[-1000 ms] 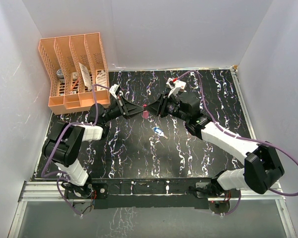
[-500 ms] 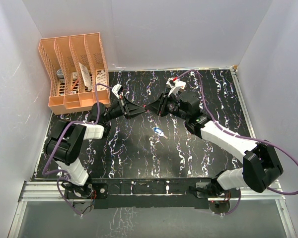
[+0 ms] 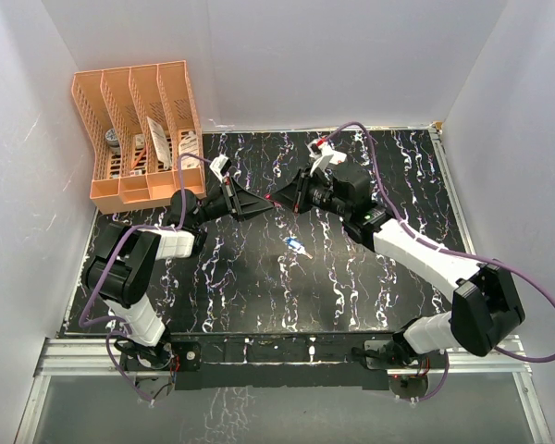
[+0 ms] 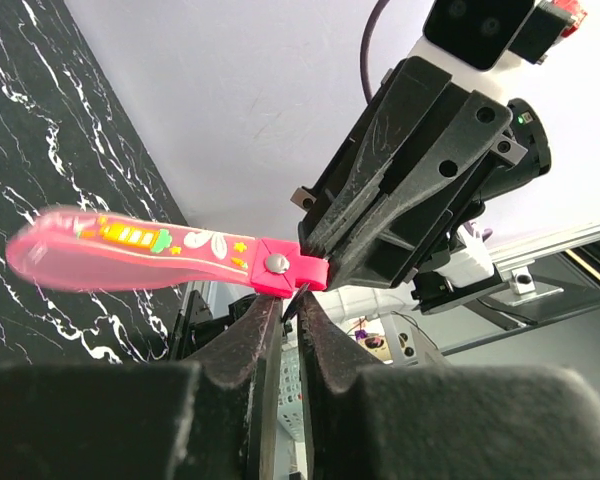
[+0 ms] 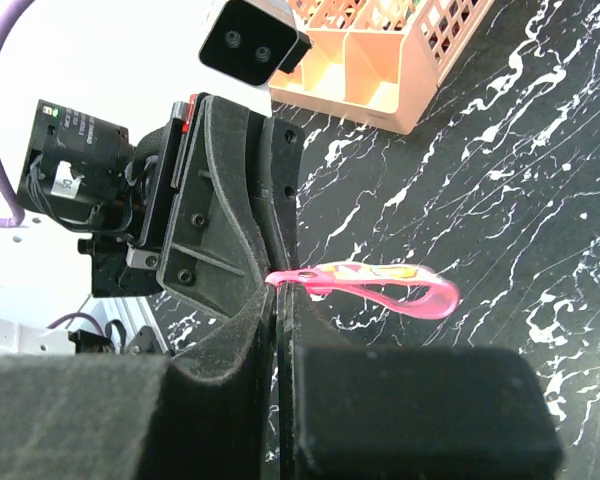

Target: Put the keys on the keyring

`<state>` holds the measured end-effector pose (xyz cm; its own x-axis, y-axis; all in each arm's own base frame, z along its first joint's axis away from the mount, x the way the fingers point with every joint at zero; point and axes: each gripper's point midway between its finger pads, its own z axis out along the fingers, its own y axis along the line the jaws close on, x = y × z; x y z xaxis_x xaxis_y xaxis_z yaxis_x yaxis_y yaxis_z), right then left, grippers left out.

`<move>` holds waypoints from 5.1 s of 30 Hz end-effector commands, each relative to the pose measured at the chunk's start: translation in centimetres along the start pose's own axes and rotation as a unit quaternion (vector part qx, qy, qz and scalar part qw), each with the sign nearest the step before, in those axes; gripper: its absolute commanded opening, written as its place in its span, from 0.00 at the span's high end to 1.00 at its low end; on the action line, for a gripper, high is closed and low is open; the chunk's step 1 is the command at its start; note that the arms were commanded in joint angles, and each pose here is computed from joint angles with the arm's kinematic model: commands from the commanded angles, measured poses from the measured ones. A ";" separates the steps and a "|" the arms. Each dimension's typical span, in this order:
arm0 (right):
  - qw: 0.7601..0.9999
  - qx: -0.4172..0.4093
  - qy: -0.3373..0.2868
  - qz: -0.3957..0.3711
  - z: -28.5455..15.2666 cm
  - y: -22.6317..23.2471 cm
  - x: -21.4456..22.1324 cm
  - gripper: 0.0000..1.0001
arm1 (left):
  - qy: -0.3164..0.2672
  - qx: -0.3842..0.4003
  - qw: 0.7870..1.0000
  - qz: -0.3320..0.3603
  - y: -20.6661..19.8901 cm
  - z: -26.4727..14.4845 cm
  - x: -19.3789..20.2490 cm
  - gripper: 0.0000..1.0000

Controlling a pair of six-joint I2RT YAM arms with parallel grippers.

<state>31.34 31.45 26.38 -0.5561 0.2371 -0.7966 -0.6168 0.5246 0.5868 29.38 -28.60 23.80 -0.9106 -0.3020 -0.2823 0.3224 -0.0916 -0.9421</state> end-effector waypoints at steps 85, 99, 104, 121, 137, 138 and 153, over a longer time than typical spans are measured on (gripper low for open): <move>0.994 0.105 0.006 -0.043 -6.0 -8.4 0.3 0.53 | -0.018 0.044 0.744 0.667 -0.9 -4.2 3.1 1.00; 0.995 0.093 0.017 -0.033 -5.7 -8.2 0.8 0.53 | -0.025 0.050 0.740 0.670 -1.1 -4.5 3.4 1.00; 0.996 0.083 0.020 -0.035 -5.5 -7.9 1.0 0.54 | -0.026 0.051 0.744 0.666 -1.2 -4.4 3.3 1.00; 0.962 0.216 0.168 0.005 -3.3 -15.0 10.7 0.58 | -0.008 0.066 0.770 0.635 -1.6 -3.9 3.6 1.00; 0.946 0.252 0.192 0.072 -1.9 -15.4 14.1 0.59 | -0.003 0.061 0.767 0.639 -1.3 -4.0 3.7 1.00; 0.945 0.255 0.192 0.073 -1.9 -15.5 14.2 0.59 | -0.002 0.061 0.766 0.640 -1.3 -4.0 3.7 1.00; 0.939 0.275 0.187 0.088 -0.6 -16.7 14.2 0.63 | 0.000 0.055 0.763 0.644 -1.2 -4.3 3.7 1.00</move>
<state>31.11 24.49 3.55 -0.8789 0.0683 -0.4720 -0.1681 0.8818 0.4406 25.04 -25.71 21.14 0.0712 -0.1933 -0.9786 0.9773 0.2096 0.0297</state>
